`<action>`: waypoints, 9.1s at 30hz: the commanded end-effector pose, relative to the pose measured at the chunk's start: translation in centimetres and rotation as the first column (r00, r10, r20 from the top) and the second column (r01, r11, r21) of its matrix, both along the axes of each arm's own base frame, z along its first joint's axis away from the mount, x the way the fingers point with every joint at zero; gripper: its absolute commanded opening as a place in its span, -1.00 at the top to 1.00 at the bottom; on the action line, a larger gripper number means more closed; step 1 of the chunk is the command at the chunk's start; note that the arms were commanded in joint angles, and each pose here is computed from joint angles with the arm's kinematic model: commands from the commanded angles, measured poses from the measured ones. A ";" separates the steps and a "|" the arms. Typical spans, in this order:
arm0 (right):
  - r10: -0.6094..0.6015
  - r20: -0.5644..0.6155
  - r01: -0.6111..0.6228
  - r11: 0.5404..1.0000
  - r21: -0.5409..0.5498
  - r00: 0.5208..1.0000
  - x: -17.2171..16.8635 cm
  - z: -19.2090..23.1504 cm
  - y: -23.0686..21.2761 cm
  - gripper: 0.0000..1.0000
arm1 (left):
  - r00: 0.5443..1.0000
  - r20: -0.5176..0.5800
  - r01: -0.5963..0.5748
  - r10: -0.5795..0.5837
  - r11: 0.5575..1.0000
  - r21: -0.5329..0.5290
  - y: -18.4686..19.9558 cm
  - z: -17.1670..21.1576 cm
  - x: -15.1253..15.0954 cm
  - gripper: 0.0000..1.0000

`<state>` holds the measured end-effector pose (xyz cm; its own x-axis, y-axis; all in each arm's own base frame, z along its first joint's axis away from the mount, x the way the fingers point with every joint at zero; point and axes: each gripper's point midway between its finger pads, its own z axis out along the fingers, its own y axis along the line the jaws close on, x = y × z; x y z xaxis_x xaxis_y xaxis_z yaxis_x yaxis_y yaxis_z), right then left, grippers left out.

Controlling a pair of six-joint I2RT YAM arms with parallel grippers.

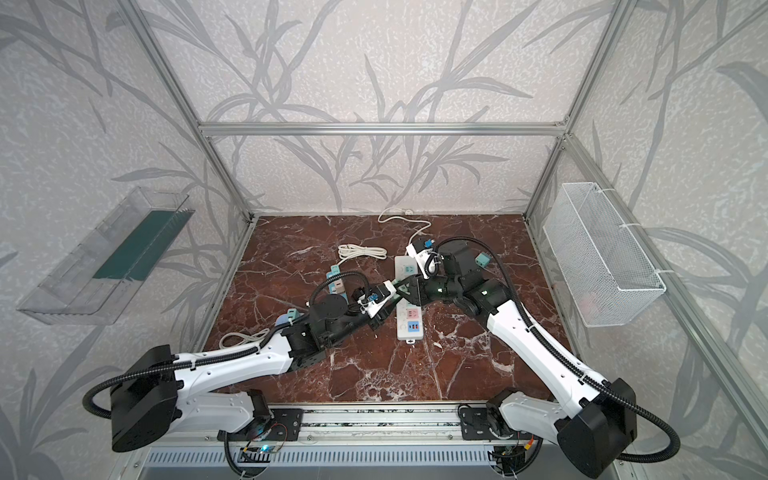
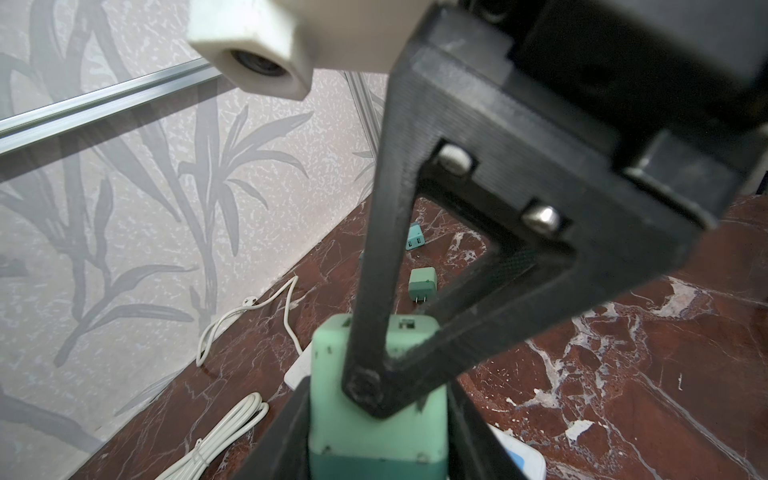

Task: Insert the plug
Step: 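Close the right gripper on the green adapter while the left gripper releases it, then carry the green adapter over the white strip with the right gripper while the left withdraws, then lower the green adapter into the white strip's end socket with the right gripper, then open the right gripper and lift it off the plugged-in green adapter, then move the right gripper over the loose cube adapters beside the white strip, then lower the right gripper and close it on a green cube adapter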

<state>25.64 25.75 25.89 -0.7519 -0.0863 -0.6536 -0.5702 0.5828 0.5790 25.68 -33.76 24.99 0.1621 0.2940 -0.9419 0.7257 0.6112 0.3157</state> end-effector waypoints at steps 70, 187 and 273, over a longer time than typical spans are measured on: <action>-0.507 0.069 0.450 0.686 -0.572 0.859 20.5 -16.9 -3.8 1.00 | 0.618 -0.675 -0.741 0.402 0.585 -0.330 13.8 2.3 8.7 -0.58; -0.633 0.146 0.603 0.604 -0.521 0.760 16.4 -6.2 -8.9 -0.20 | 0.692 -0.634 -0.670 0.347 0.636 -0.383 13.7 3.9 9.2 -0.56; -0.938 -0.225 0.710 0.348 -0.612 0.265 18.2 -23.2 -21.9 -0.32 | 0.655 -0.676 -0.701 0.338 0.605 -0.377 15.0 2.3 11.0 -0.47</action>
